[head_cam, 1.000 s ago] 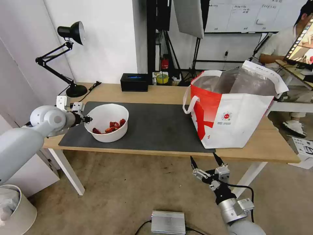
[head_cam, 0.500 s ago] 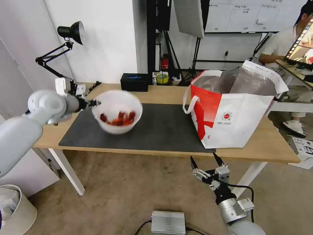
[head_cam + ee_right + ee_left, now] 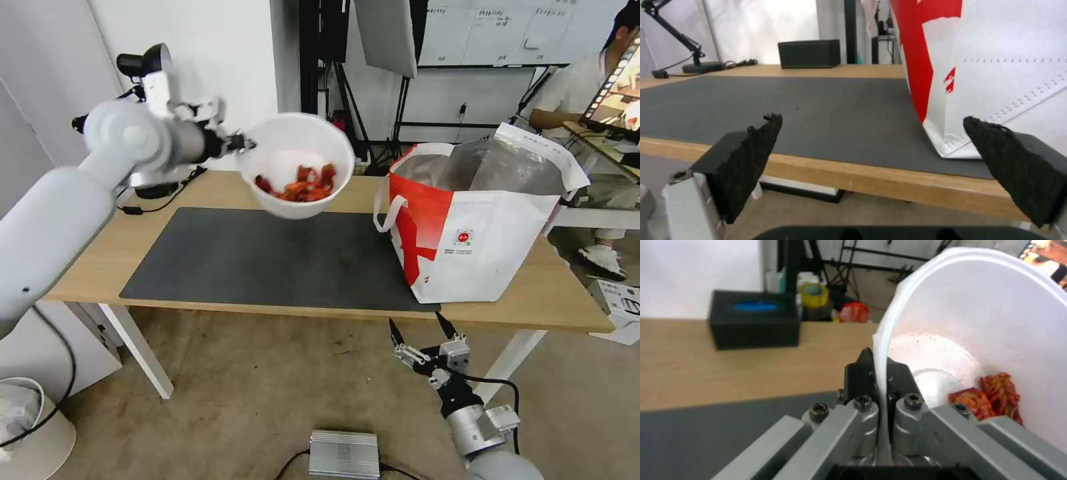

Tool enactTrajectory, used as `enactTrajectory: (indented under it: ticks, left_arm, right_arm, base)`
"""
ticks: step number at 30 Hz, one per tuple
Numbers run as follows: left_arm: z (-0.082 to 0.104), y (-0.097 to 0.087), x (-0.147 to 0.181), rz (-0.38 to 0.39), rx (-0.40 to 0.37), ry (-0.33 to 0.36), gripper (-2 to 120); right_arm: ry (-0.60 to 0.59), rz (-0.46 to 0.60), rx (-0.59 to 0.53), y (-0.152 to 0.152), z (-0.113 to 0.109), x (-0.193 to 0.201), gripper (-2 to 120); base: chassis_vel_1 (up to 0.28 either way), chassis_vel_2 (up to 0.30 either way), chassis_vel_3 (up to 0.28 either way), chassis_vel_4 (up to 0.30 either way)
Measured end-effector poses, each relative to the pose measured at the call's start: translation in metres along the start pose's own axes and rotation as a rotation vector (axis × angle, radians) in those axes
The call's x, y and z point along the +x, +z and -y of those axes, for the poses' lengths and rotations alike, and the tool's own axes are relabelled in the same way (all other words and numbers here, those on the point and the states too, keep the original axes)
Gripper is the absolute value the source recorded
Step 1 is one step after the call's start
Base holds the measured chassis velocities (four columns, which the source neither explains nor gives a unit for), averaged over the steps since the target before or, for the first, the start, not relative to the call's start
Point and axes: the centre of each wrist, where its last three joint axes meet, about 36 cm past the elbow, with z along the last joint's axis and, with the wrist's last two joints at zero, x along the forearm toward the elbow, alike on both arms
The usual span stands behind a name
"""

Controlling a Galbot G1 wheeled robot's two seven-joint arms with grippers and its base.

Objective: Pick up the trash from the table and place it into the takeout bag.

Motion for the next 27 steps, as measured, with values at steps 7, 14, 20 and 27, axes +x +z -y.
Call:
enactTrajectory:
  ticks: [7,14,20,27]
  left_arm:
    - [0.043,-0.028,-0.023,0.018,0.004,0.043,0]
    - [0.103,-0.045,-0.067,0.007,0.02,0.093,0]
    - [0.14,-0.05,-0.101,-0.006,0.038,0.082,0]
    - [0.17,-0.049,-0.126,-0.014,0.046,0.069,0]
  right_arm:
    - [0.0,0.0,0.0,0.0,0.0,0.0,100]
    - [0.0,0.0,0.0,0.0,0.0,0.0,100]
    - [0.0,0.0,0.0,0.0,0.0,0.0,100]
    - [0.0,0.0,0.0,0.0,0.0,0.0,100]
  base:
    - [0.0,0.0,0.0,0.0]
    - [0.0,0.0,0.0,0.0]
    - [0.0,0.0,0.0,0.0]
    - [0.0,0.0,0.0,0.0]
